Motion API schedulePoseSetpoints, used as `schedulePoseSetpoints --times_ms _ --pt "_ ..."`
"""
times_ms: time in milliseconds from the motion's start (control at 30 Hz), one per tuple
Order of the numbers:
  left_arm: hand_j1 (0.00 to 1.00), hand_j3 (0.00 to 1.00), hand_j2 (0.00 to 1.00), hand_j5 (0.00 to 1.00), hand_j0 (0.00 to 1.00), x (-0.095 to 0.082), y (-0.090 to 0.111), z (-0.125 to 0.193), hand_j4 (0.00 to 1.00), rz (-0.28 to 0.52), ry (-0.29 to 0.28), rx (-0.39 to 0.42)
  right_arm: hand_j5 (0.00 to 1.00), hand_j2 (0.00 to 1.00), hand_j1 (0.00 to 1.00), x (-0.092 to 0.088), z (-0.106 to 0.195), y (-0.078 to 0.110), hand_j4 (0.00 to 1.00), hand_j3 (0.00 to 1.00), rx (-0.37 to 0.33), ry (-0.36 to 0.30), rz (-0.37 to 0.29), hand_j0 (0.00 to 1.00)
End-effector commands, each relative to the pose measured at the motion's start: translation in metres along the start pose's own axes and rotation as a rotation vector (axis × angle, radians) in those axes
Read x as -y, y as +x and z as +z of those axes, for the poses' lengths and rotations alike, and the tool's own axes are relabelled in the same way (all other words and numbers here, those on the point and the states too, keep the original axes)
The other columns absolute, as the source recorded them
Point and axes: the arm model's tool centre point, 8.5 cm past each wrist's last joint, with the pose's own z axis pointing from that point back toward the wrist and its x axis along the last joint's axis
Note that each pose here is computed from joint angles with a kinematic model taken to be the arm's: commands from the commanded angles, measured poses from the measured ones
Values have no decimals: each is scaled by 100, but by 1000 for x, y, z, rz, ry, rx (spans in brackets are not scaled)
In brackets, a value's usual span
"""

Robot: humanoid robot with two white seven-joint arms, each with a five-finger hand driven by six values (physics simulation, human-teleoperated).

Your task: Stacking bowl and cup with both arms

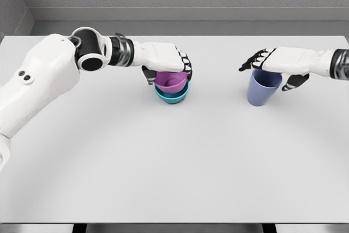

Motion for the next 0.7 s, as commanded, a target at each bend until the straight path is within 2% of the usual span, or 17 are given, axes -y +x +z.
schedulePoseSetpoints --times_ms 0,67,267,467,667 --pt "79 79 79 79 79 0 0 0 79 7 4 -1 100 100 100 -2 -1 0 100 100 -1 3 -5 100" --pt "86 86 86 86 86 -1 0 0 86 8 5 0 100 100 100 -2 -1 0 100 100 -1 3 -5 100" --pt "94 94 94 94 94 2 -2 2 94 11 2 -4 100 100 100 -5 -3 0 100 100 1 12 -9 100" --pt "100 100 100 100 100 3 -3 3 100 13 0 -8 100 100 100 -6 -5 0 100 100 3 13 -14 100" --pt "100 100 100 100 100 4 -3 4 100 14 0 -8 100 100 100 -3 -4 -2 100 100 -2 11 -13 100"
